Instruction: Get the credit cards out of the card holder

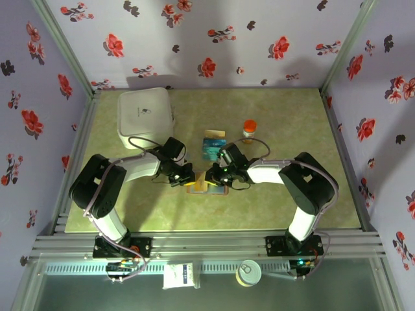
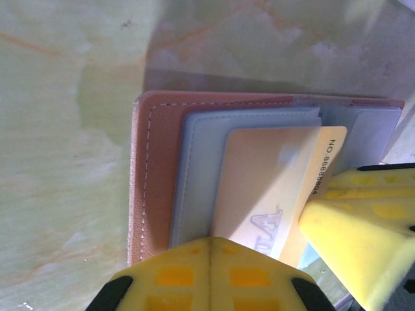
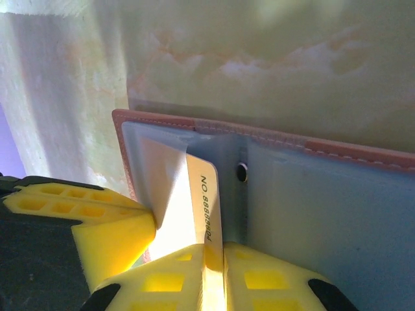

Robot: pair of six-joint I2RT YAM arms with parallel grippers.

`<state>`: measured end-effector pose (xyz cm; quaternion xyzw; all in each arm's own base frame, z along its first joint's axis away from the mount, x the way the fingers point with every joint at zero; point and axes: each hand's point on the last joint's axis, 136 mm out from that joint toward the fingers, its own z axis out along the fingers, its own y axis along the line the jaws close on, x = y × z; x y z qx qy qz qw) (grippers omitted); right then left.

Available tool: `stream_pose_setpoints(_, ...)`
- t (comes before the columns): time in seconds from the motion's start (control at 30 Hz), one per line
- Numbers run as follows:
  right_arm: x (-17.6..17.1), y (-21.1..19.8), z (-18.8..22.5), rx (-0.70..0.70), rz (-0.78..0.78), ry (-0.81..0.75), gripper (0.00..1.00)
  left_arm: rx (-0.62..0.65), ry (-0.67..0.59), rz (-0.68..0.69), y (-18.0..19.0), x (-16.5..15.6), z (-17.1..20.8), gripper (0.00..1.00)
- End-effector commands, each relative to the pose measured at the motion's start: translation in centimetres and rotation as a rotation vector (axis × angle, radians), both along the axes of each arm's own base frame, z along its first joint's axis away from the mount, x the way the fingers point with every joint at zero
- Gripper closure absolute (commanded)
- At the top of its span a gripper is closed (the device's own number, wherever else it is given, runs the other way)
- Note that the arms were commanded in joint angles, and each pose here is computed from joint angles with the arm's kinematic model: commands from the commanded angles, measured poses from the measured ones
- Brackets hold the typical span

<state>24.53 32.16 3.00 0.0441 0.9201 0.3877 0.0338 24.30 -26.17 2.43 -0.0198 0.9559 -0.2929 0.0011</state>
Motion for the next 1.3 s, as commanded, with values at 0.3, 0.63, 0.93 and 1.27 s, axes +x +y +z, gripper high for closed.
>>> stream_pose_setpoints(0.3, 0.2, -1.9, 0.3, -0.018, -0.029, -0.008, 0.92, 0.049, 0.023, -0.007, 0.8, -0.7, -0.8, 1.00)
stream_pose_setpoints(0.63, -0.5, -5.1, 2.0, -0.189, -0.014, -0.054, 0.93, 0.050, 0.022, -0.002, 1.1, -0.4, -0.7, 1.00)
stream_pose_setpoints(0.93, -0.3, -4.4, 3.3, -0.224, -0.004, -0.090, 0.94, 0.047, 0.022, 0.000, 1.1, -0.5, -0.6, 1.00)
stream_pose_setpoints(1.27, -0.1, -2.3, 2.9, -0.279, 0.020, -0.095, 0.93, 0.044, 0.026, 0.007, 1.3, -0.8, -0.7, 1.00)
